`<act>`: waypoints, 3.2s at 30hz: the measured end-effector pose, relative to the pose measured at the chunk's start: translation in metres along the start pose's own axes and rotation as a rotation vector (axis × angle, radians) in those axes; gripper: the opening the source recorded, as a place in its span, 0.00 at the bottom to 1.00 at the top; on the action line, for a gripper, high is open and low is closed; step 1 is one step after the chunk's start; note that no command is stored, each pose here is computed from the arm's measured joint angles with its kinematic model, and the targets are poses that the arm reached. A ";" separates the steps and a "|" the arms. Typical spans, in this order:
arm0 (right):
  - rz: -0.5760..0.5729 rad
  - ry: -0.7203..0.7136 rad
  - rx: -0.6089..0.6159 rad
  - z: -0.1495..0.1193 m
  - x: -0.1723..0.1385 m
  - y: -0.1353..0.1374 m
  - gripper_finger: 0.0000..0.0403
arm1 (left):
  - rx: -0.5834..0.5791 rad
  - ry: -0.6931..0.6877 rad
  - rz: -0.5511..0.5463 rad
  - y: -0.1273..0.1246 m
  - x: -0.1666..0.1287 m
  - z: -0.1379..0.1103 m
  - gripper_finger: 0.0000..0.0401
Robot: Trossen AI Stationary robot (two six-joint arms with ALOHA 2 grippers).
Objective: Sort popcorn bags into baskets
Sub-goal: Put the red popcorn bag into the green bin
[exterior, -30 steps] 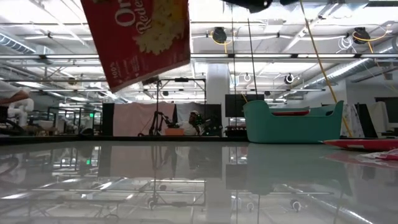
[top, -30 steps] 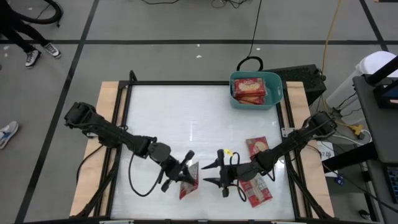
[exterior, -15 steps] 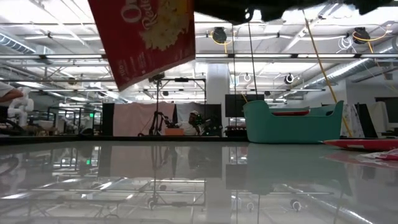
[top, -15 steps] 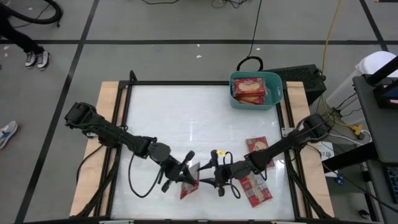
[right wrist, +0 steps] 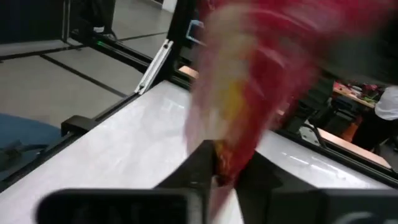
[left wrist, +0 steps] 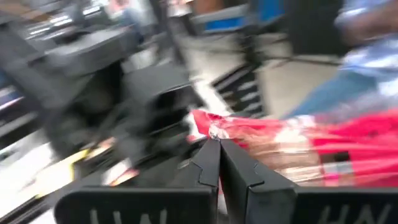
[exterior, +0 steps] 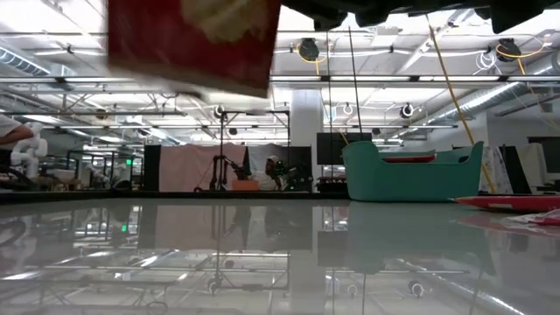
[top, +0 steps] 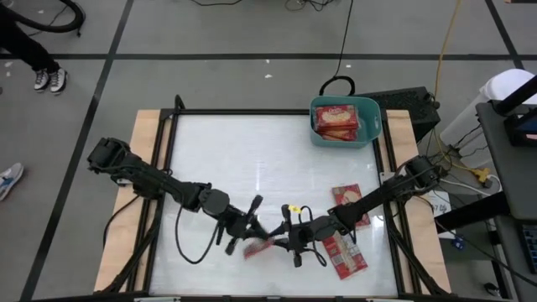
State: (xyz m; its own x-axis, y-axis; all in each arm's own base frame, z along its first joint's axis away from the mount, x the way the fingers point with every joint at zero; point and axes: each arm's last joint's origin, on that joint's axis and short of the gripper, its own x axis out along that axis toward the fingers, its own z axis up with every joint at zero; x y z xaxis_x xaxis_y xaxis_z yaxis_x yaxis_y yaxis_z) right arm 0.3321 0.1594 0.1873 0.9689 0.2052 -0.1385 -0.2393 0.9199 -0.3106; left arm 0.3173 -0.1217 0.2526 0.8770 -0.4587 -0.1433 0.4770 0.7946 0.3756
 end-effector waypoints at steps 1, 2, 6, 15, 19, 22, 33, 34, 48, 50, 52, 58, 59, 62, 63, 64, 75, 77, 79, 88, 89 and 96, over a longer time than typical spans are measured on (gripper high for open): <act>-0.002 0.001 0.001 0.000 0.000 0.000 0.10 | -0.004 0.018 0.062 0.002 0.000 0.000 0.02; -0.008 0.003 0.002 0.000 0.000 -0.001 0.07 | -0.004 0.033 0.117 0.003 0.000 0.000 0.03; 0.001 0.053 -0.011 -0.003 -0.002 -0.002 0.02 | 0.004 0.066 0.245 0.007 -0.001 0.001 0.10; -0.114 0.257 0.043 0.005 -0.030 -0.016 0.02 | -0.076 0.169 0.546 0.002 -0.006 0.006 0.37; -0.124 0.225 0.134 0.010 -0.057 -0.023 0.02 | -0.119 0.153 0.590 -0.003 -0.012 0.016 0.43; -0.173 0.152 0.196 0.006 -0.077 -0.027 0.02 | -0.180 0.131 0.595 -0.005 -0.013 0.018 0.43; -0.281 -0.045 0.279 -0.013 -0.112 -0.033 0.02 | -0.358 0.142 0.583 -0.015 -0.012 0.014 0.35; -0.284 -0.050 0.281 -0.014 -0.113 -0.033 0.02 | -0.360 0.140 0.576 -0.017 -0.012 0.015 0.34; -0.299 -0.179 0.288 -0.003 -0.116 -0.037 0.02 | -0.401 0.174 0.519 -0.018 0.006 -0.009 0.34; -0.298 -0.188 0.291 -0.002 -0.116 -0.037 0.02 | -0.403 0.170 0.529 -0.016 0.010 -0.015 0.36; -0.292 -0.188 0.290 -0.002 -0.116 -0.037 0.02 | -0.409 0.159 0.551 -0.010 0.012 -0.020 0.39; -0.276 -0.188 0.284 -0.002 -0.116 -0.037 0.02 | -0.435 0.147 0.509 -0.008 0.014 -0.024 0.45; -0.275 -0.189 0.284 -0.002 -0.116 -0.037 0.02 | -0.431 0.140 0.499 -0.010 0.014 -0.022 0.45; -0.270 -0.185 0.281 -0.003 -0.116 -0.036 0.02 | -0.379 0.126 0.484 -0.018 0.011 -0.010 0.47; -0.269 -0.183 0.281 -0.003 -0.116 -0.036 0.02 | -0.365 0.117 0.494 -0.020 0.010 -0.007 0.48; -0.268 -0.181 0.282 -0.003 -0.116 -0.036 0.02 | -0.350 0.118 0.506 -0.022 0.009 -0.004 0.48; -0.269 -0.167 0.299 -0.005 -0.115 -0.036 0.02 | -0.330 0.215 0.694 -0.030 0.000 -0.001 0.49; -0.268 -0.163 0.298 -0.005 -0.115 -0.036 0.02 | -0.343 0.234 0.698 -0.029 0.000 -0.004 0.49; -0.268 -0.162 0.297 -0.005 -0.115 -0.035 0.02 | -0.361 0.255 0.707 -0.026 -0.001 -0.008 0.49; -0.259 -0.167 0.298 -0.004 -0.116 -0.034 0.02 | -0.375 0.252 0.717 -0.026 -0.001 -0.008 0.49; -0.255 -0.169 0.299 -0.004 -0.116 -0.033 0.02 | -0.352 0.243 0.708 -0.028 -0.002 -0.004 0.49; -0.242 -0.170 0.297 -0.004 -0.116 -0.032 0.02 | -0.267 0.256 0.767 -0.037 -0.004 0.003 0.49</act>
State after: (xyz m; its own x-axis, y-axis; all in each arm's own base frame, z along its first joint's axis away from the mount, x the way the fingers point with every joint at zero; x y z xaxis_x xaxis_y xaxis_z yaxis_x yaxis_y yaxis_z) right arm 0.2270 0.1050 0.2096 0.9976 0.0008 0.0698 0.0011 0.9996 -0.0270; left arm 0.2956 -0.1510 0.2423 0.9338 0.3238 -0.1526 -0.2852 0.9306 0.2293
